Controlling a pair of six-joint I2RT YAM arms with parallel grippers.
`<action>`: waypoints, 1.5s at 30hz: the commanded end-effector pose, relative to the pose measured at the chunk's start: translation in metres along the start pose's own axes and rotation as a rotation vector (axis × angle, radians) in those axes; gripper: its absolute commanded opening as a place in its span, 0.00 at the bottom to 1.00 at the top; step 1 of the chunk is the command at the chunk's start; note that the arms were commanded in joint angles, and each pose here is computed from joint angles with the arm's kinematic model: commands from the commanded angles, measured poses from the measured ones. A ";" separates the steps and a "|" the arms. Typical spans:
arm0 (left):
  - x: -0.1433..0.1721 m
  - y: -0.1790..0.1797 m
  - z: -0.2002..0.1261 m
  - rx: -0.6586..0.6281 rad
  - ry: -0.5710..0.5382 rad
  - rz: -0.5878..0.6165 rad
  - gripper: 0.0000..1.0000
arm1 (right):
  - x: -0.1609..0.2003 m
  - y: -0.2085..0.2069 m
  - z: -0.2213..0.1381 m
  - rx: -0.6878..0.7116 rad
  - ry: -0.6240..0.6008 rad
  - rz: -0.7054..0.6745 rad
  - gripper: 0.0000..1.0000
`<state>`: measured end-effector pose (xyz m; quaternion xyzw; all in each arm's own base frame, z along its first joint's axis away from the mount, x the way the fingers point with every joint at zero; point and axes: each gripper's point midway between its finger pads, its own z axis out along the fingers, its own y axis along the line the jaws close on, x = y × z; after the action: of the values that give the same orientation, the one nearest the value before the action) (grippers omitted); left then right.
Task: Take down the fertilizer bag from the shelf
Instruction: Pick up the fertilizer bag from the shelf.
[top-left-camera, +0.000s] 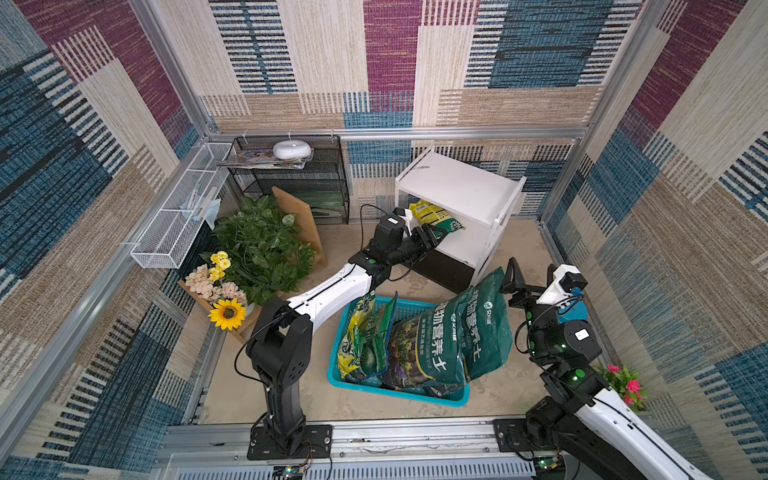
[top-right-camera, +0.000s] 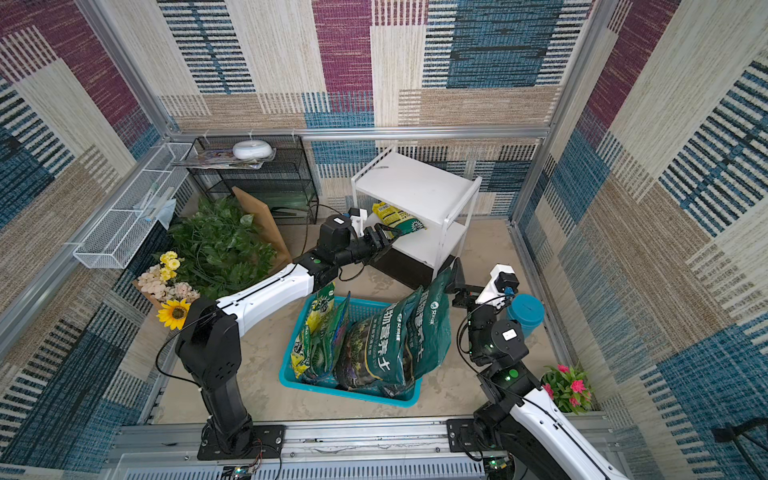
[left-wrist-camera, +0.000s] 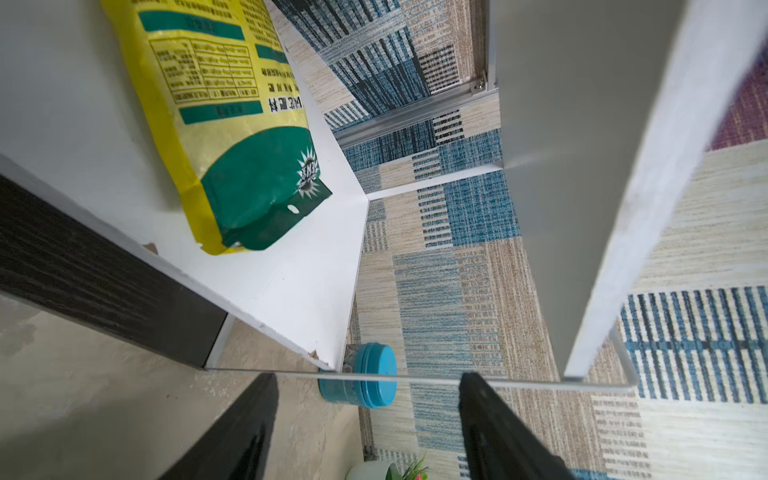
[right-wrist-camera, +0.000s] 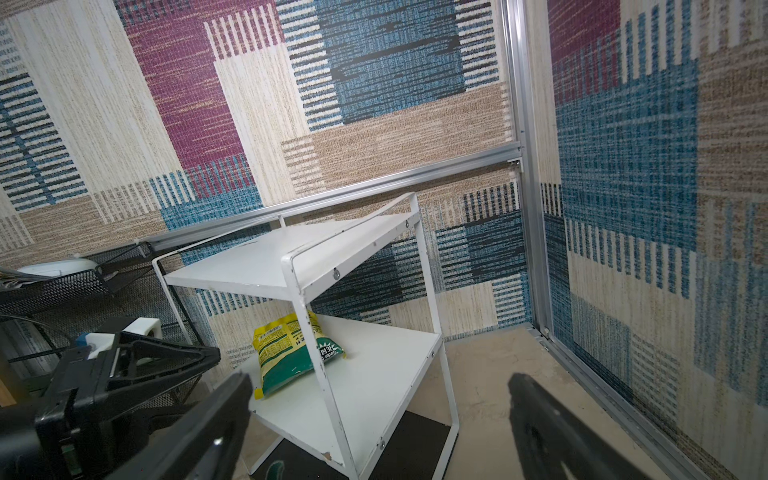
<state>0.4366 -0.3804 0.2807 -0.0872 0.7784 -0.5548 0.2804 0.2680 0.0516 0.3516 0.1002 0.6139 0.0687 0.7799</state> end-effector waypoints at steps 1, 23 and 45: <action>-0.002 0.002 0.010 0.010 0.001 -0.040 0.72 | -0.004 0.000 0.001 0.007 -0.022 0.002 0.99; -0.013 0.045 0.047 -0.069 -0.040 -0.152 0.68 | -0.004 0.000 0.001 0.003 -0.022 0.000 0.99; -0.035 0.084 0.050 -0.199 -0.127 -0.241 0.44 | -0.003 0.002 0.000 -0.009 -0.018 0.004 0.99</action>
<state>0.5054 -0.3818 0.2230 -0.2267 0.7783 -0.5266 0.2561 0.2684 0.0523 0.3532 0.0972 0.6110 0.0672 0.7828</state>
